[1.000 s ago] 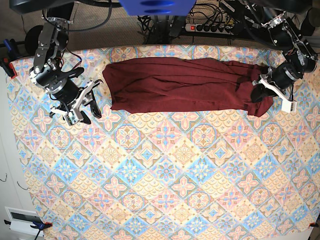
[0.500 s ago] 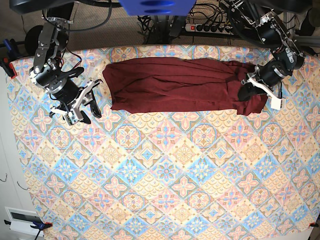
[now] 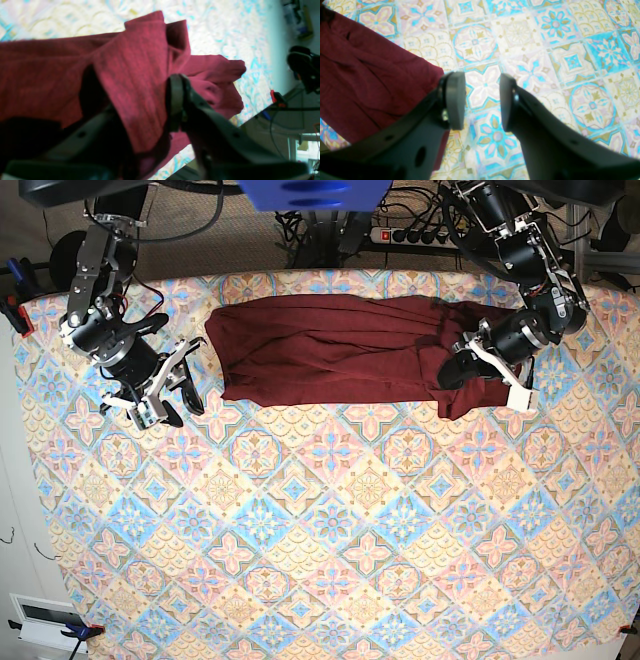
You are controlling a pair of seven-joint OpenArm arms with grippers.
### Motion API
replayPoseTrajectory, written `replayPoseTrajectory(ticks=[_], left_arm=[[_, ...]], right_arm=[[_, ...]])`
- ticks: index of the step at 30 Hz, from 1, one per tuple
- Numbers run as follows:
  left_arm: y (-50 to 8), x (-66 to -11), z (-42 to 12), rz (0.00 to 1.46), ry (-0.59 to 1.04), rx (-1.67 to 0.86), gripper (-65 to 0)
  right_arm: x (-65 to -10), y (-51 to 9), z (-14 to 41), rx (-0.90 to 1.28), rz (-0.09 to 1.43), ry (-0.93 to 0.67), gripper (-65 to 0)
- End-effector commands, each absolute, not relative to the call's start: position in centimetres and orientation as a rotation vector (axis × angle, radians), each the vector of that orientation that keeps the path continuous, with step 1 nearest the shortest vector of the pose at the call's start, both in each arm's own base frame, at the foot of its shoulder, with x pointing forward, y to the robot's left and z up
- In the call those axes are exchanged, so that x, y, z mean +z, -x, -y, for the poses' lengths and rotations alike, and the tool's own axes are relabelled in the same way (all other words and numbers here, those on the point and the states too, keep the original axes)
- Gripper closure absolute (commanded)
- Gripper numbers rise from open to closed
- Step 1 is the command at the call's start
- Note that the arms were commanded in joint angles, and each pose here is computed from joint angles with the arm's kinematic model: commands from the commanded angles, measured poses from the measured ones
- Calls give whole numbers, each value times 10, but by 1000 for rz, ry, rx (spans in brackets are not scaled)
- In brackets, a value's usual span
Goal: Layout the t-shirt on the table in an organized manner, then fold the t-shirt properly
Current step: 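Fold the strip end with the left gripper toward the right gripper, then grasp the opposite strip end with the right gripper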
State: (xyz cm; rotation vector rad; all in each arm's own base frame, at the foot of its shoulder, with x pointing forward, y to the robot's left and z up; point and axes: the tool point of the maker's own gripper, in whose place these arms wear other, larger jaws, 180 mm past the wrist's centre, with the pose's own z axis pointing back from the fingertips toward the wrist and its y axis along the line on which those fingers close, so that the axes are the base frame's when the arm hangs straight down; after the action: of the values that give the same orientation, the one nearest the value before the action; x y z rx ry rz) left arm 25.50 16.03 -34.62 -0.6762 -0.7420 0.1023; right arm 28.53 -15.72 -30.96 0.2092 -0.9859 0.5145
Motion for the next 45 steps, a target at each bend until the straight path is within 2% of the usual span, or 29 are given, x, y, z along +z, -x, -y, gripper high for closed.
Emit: replayPoseTrajectory(ticks=[1, 6, 9, 12, 14, 21, 25, 28, 31, 36, 45], left_arm=[[-262, -333, -163, 791, 679, 83, -184], [-260, -319, -170, 821, 719, 61, -317], [-258, -301, -176, 863, 789, 48, -354], [-259, -283, -211, 941, 752, 95, -355], [-258, -286, -232, 944, 700, 136, -355], [-253, -317, -284, 814, 467, 152, -355], [-251, -323, -288, 789, 430, 150, -355], [-251, -323, -287, 790, 431, 150, -355], [-252, -323, -287, 793, 433, 150, -355], [-252, -323, -287, 793, 435, 151, -355], [-250, -324, -287, 789, 435, 150, -355]], right_arm=[[-297, -290, 157, 520, 1033, -210, -221], [-295, -292, 157, 521, 1039, -208, -221], [-296, -292, 157, 521, 1034, -207, -221], [-299, -289, 155, 526, 1022, -213, -221], [-303, -287, 155, 527, 1000, -212, -223], [-330, -265, 144, 563, 862, -233, -226], [-337, -257, 120, 614, 835, -287, -237], [-349, -250, 115, 633, 775, -298, -305], [-360, -247, 120, 620, 731, -294, -341], [-376, -248, 126, 585, 686, -311, -320], [-391, -252, 120, 348, 687, -589, -319]])
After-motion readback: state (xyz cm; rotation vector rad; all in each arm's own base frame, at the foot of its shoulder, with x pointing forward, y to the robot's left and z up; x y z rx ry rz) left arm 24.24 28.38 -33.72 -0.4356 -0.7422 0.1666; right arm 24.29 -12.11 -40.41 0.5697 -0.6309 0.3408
